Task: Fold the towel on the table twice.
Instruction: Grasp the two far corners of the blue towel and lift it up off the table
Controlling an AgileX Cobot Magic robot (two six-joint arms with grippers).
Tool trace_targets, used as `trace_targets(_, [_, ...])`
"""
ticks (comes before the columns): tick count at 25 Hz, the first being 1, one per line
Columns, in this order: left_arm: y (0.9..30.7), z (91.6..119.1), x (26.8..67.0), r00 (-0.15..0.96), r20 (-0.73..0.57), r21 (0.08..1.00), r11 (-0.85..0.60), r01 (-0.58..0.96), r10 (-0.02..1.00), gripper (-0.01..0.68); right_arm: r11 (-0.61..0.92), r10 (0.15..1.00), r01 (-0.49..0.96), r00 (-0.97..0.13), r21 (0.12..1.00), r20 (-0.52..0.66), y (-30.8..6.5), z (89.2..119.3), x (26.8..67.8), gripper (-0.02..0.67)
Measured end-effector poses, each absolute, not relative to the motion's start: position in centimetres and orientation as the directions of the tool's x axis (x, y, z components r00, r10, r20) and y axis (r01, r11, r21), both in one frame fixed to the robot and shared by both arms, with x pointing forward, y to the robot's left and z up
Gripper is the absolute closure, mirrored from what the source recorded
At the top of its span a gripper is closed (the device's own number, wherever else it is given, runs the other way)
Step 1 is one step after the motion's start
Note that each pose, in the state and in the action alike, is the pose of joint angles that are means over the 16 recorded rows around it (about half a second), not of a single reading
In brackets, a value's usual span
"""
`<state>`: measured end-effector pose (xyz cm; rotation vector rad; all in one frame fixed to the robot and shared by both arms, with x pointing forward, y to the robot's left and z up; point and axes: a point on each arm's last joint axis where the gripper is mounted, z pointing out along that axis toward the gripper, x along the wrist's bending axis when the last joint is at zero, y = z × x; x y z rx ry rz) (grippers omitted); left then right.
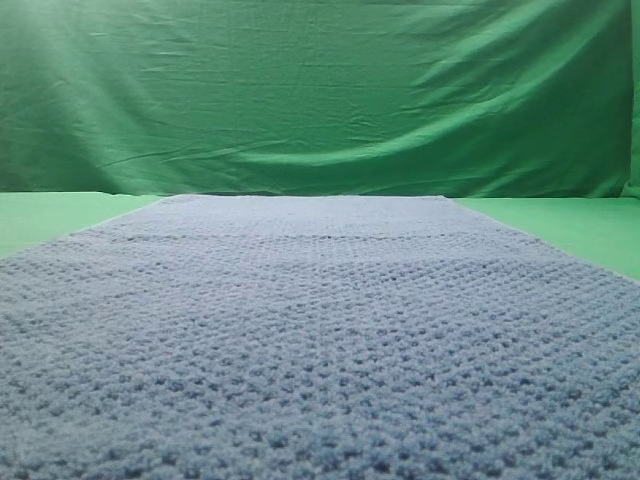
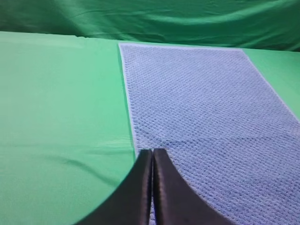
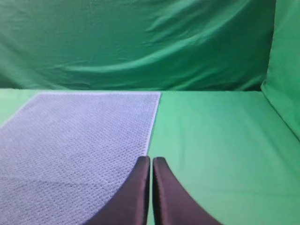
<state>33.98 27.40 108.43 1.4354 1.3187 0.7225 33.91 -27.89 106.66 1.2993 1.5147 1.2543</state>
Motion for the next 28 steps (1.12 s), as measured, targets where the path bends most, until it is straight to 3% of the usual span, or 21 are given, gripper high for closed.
trace_targets(13, [26.4, 109.1, 38.1, 0.254, -0.197, 0.84, 0.029, 0.542, 0.947, 0.673, 0.107, 0.968, 0.492, -0.251, 0.864, 0.024, -26.7, 107.6, 38.0, 0.649])
trace_targets(21, [25.0, 109.5, 42.2, 0.32, -0.178, 0.732, -0.092, 0.675, 0.93, 0.673, 0.195, 0.947, 0.657, -0.32, 0.729, 0.035, -25.0, 109.3, 41.8, 0.649])
trace_targets(28, [23.3, 108.0, 47.3, 0.36, -0.163, 0.628, -0.185, 0.756, 0.919, 0.673, 0.259, 0.939, 0.766, -0.342, 0.589, 0.032, -22.6, 108.6, 46.9, 0.649])
